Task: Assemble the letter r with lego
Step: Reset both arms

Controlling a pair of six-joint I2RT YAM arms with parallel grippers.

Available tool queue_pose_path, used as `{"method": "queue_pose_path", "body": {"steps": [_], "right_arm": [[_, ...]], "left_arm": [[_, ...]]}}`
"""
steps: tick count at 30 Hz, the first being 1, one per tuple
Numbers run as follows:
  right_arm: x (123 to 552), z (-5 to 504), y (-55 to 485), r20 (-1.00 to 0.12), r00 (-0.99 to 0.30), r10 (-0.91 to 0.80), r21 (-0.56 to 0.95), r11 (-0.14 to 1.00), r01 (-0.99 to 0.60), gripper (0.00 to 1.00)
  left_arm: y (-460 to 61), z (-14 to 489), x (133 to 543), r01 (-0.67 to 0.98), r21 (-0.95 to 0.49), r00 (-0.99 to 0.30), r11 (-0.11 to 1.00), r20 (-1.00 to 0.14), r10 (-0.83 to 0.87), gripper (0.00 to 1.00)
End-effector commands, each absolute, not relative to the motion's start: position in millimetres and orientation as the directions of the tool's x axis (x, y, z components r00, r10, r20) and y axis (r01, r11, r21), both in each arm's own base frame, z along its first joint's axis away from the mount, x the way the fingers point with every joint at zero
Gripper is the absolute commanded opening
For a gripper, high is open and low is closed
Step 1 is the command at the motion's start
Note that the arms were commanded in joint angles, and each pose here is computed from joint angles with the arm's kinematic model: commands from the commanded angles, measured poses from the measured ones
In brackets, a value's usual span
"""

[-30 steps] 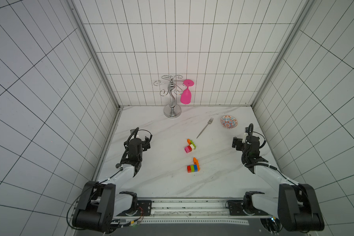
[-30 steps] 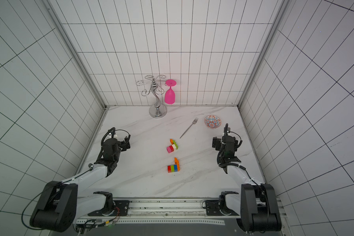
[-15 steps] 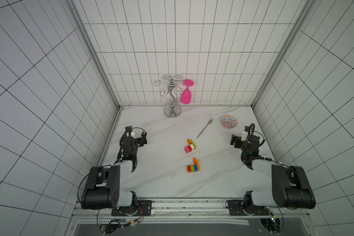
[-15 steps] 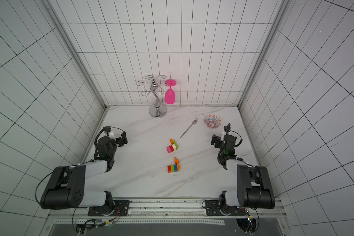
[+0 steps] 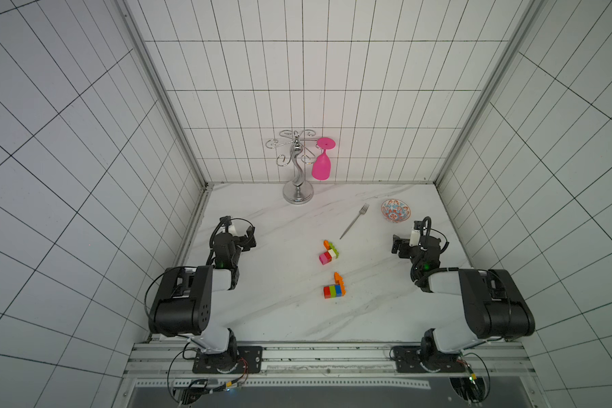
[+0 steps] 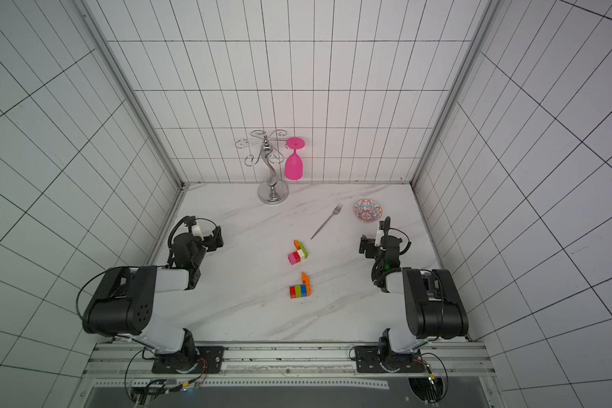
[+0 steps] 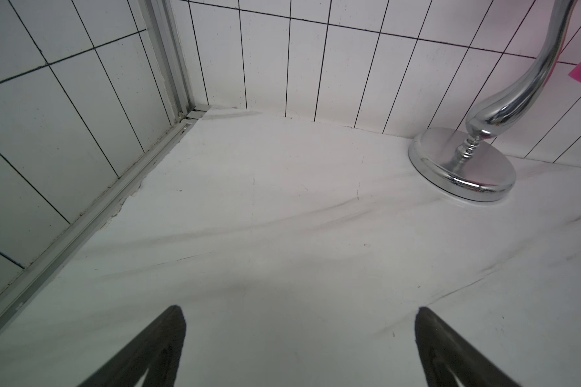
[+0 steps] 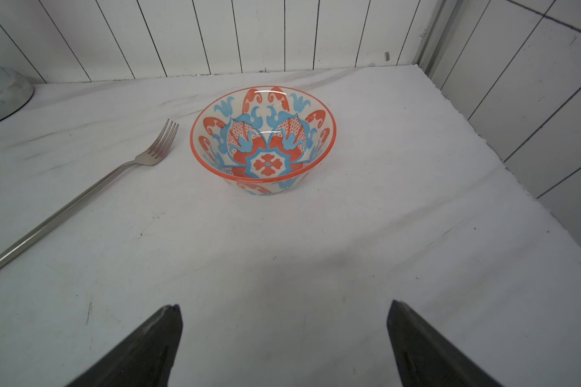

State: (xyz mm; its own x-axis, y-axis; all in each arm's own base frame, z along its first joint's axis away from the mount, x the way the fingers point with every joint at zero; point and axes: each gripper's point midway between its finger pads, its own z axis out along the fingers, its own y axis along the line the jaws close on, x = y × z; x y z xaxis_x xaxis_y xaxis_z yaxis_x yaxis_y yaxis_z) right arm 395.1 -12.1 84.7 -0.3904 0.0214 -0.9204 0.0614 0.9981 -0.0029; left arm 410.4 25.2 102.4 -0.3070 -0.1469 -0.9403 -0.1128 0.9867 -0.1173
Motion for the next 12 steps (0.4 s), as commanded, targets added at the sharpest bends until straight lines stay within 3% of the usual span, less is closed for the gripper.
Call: {"method": "queue_pose_path", "body": {"steps": [1, 12], "right_arm": [[402.8, 93.9, -17.3, -0.93, -0.367, 0.016, -0.014, 0.997, 0.08, 0.98], [403.0, 93.1, -16.2, -0.928, -0.372, 0.024, -0.001, 0.998, 0.066, 0.99]], "left_arm": [[26.8, 112.3, 413.8, -0.121, -0.106, -0.279, 0.987, -0.95, -0.137, 0.98], [27.7, 112.3, 413.9, -0.153, -0.094, -0.277, 0.984, -0.952, -0.134, 0.99]]}}
